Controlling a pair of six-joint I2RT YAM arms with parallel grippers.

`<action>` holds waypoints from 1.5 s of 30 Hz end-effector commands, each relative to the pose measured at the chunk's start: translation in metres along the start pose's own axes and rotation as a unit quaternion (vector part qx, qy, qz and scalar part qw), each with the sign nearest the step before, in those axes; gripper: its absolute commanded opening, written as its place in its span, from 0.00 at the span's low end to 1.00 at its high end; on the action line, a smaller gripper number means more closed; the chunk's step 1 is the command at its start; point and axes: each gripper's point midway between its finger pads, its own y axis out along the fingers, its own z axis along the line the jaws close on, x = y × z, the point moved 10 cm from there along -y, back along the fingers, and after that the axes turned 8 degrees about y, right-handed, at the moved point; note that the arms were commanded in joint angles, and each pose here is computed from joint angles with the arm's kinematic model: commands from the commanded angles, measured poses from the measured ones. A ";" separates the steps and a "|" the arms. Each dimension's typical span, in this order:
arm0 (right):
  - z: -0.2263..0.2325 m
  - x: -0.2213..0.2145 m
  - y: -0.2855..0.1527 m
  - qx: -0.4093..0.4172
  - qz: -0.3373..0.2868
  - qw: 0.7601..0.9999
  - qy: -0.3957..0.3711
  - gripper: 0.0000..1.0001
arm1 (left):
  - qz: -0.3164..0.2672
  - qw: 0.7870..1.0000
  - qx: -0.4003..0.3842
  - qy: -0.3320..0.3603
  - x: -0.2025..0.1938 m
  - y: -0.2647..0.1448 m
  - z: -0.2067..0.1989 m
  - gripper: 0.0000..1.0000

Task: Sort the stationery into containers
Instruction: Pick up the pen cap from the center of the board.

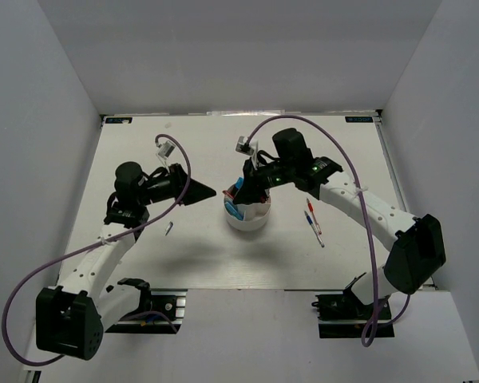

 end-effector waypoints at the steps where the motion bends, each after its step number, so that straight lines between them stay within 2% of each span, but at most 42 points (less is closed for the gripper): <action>1: 0.003 0.019 -0.002 0.004 -0.027 0.999 -0.025 0.00 | -0.038 0.997 0.008 -0.068 0.017 -0.001 -0.005 0.50; 9: -0.001 0.039 0.007 -0.002 -0.041 0.999 -0.013 0.00 | -0.105 0.990 0.064 -0.070 0.033 -0.008 0.001 0.43; 13: -0.006 0.053 0.018 0.002 -0.050 0.999 0.003 0.00 | -0.123 0.987 0.080 -0.067 0.037 -0.007 0.003 0.44; 21: -0.016 0.061 0.035 0.013 -0.051 0.998 0.038 0.00 | -0.155 0.979 0.100 -0.085 0.043 -0.010 0.010 0.54; 27: -0.015 0.062 0.042 0.021 -0.048 0.998 0.039 0.00 | -0.159 0.979 0.098 -0.086 0.041 -0.010 0.013 0.47; 32: -0.016 0.068 0.047 0.014 -0.052 0.998 0.042 0.00 | -0.155 0.979 0.111 -0.073 0.037 -0.010 0.018 0.45; 45: -0.016 0.071 0.056 -0.081 -0.059 0.995 0.027 0.00 | -0.140 0.973 0.163 -0.080 0.029 -0.012 0.028 0.45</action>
